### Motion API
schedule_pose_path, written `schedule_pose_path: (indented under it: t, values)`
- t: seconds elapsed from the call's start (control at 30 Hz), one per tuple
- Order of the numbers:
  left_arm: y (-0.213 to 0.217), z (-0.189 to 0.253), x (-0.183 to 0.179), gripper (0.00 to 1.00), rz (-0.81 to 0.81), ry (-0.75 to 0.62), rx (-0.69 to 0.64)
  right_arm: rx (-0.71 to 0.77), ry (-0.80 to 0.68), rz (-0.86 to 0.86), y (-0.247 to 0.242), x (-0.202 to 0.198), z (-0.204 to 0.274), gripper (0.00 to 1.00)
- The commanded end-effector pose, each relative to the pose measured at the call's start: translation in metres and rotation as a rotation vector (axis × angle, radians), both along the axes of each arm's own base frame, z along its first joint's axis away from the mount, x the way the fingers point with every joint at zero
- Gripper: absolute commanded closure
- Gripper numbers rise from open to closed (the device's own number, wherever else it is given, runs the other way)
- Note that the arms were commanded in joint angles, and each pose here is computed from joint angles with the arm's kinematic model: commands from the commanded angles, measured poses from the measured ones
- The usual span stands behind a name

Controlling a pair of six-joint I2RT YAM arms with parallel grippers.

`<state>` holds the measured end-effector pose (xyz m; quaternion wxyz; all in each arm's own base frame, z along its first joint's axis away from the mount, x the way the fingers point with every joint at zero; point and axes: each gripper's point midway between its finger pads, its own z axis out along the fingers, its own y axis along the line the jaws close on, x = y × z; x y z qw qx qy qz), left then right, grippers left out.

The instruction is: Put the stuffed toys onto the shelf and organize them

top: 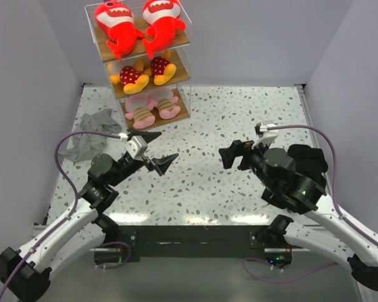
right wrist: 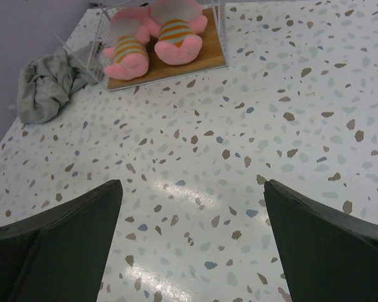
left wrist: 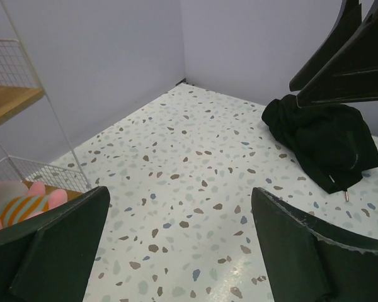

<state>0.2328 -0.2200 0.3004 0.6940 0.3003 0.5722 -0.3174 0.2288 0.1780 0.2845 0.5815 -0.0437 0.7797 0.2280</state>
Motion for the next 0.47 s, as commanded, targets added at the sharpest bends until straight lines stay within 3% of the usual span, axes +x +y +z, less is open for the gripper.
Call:
schedule_pose_path:
  t: [0.0, 0.43]
  values:
    - [0.002, 0.025, -0.002, 0.00, 0.005, -0.039, -0.057, 0.042, -0.070, -0.024, -0.005, 0.002, 0.022, 0.01]
    - [0.007, 0.026, 0.002, 0.00, 0.040, -0.050, -0.027, 0.059, -0.099, -0.038, -0.017, -0.004, 0.031, 0.01]
